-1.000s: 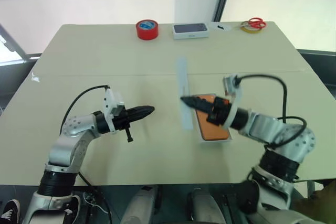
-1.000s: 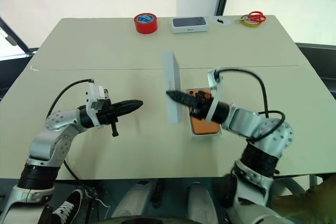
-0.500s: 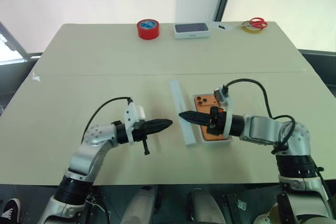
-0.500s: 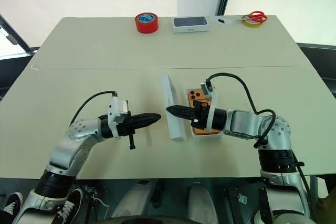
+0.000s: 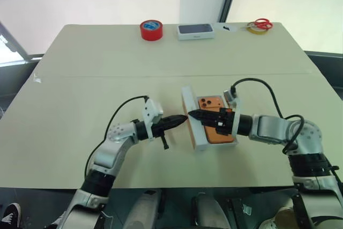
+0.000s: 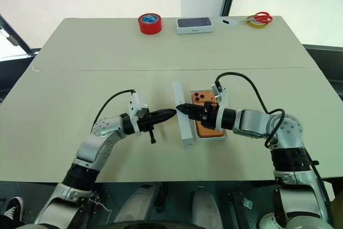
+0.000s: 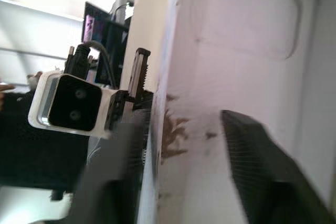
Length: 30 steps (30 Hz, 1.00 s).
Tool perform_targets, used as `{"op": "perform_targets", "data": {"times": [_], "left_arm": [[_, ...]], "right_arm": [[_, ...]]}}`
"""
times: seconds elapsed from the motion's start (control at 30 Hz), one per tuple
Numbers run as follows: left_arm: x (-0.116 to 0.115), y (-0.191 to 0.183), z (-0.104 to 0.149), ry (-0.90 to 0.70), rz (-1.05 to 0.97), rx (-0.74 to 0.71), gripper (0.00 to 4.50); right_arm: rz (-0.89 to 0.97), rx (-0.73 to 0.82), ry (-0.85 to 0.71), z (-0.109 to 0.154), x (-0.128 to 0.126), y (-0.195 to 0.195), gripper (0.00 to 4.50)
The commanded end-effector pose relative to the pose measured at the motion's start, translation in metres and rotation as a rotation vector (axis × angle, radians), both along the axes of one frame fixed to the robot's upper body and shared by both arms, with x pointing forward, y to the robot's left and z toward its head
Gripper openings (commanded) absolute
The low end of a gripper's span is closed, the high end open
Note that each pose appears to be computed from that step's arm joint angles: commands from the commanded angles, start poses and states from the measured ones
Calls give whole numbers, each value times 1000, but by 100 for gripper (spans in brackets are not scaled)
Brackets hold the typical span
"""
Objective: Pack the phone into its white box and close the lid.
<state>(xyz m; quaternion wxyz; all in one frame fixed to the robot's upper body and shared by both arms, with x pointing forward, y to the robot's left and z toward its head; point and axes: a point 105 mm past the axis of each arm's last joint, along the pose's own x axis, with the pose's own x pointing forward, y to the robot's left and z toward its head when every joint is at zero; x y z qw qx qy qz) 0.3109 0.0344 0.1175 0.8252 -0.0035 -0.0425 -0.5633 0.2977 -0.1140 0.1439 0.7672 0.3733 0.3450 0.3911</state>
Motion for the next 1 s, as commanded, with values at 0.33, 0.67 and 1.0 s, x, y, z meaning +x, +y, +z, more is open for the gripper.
{"op": "perform_targets", "data": {"times": [0.33, 0.67, 1.0], "left_arm": [[7, -31, 7, -63, -72, -7, 0], [-15, -4, -16, -38, -146, 182, 0], [-3, -23, -39, -46, -130, 307, 0]], "right_arm": [[-174, -376, -490, 45, 13, -76, 392], [-108, -981, -953, 17, 30, -102, 51], [26, -1042, -1039, 3, 21, -94, 4]]}}
